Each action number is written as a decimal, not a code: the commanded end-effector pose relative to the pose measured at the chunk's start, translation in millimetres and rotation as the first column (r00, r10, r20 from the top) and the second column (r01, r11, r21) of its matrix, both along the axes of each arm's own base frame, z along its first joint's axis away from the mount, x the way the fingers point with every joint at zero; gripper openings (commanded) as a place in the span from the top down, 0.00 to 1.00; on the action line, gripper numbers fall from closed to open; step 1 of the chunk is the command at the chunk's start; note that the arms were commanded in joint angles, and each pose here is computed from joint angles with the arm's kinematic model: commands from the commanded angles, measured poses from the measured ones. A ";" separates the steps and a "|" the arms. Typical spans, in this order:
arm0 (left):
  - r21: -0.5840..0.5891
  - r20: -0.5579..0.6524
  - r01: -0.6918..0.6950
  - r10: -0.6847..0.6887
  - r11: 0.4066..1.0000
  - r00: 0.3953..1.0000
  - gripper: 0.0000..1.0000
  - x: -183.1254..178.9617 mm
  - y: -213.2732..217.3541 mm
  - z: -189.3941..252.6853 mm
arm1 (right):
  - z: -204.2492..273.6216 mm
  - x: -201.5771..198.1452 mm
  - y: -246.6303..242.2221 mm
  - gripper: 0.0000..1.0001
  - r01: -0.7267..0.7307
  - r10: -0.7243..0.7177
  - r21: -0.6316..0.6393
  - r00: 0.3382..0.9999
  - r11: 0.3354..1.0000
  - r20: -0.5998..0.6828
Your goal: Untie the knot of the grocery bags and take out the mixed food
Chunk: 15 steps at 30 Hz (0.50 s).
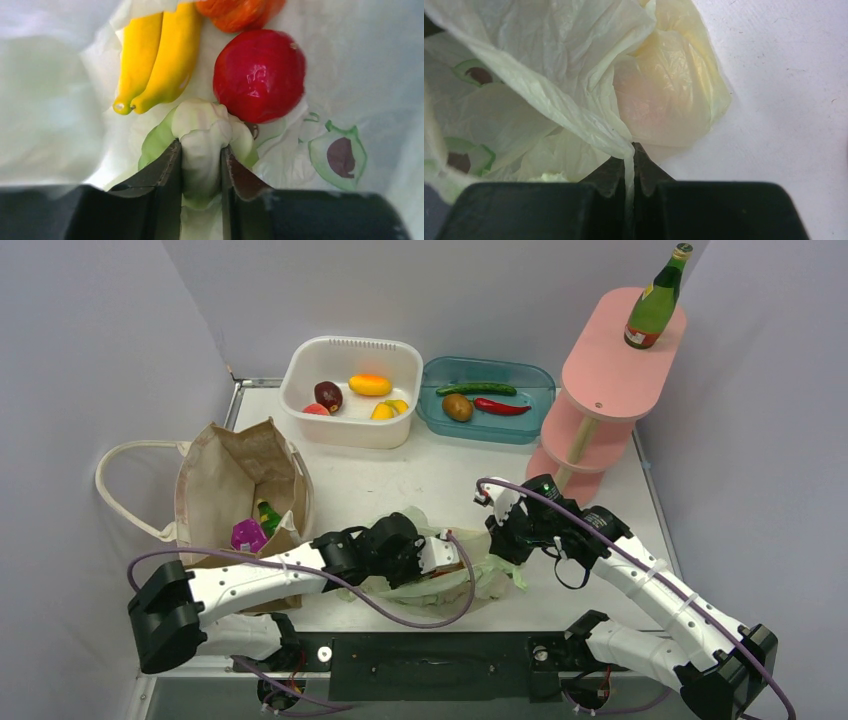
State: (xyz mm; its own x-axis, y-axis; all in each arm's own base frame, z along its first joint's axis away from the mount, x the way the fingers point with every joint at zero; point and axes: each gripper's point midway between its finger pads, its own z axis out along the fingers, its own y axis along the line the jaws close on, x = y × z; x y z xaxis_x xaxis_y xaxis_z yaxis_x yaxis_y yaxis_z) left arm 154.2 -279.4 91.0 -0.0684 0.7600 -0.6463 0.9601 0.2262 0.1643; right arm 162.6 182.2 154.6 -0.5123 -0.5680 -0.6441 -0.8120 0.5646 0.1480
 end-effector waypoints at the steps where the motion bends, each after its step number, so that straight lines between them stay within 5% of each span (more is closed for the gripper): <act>1: -0.280 -0.006 0.077 -0.082 0.957 0.997 0.92 -14.1 -36.4 81.0 | 4.7 4.9 1.9 1.00 0.000 -0.001 0.019 0.999 1.000 0.037; 4: -0.351 0.001 0.087 -0.093 0.932 0.996 1.00 -14.0 -46.7 108.0 | 5.0 5.0 2.7 1.00 0.001 -0.002 0.022 0.999 1.000 0.034; 15: -0.585 0.221 0.263 -0.162 0.767 0.962 1.00 -17.5 -61.7 206.9 | 6.8 6.8 3.1 1.00 0.007 -0.008 0.026 0.999 1.000 0.042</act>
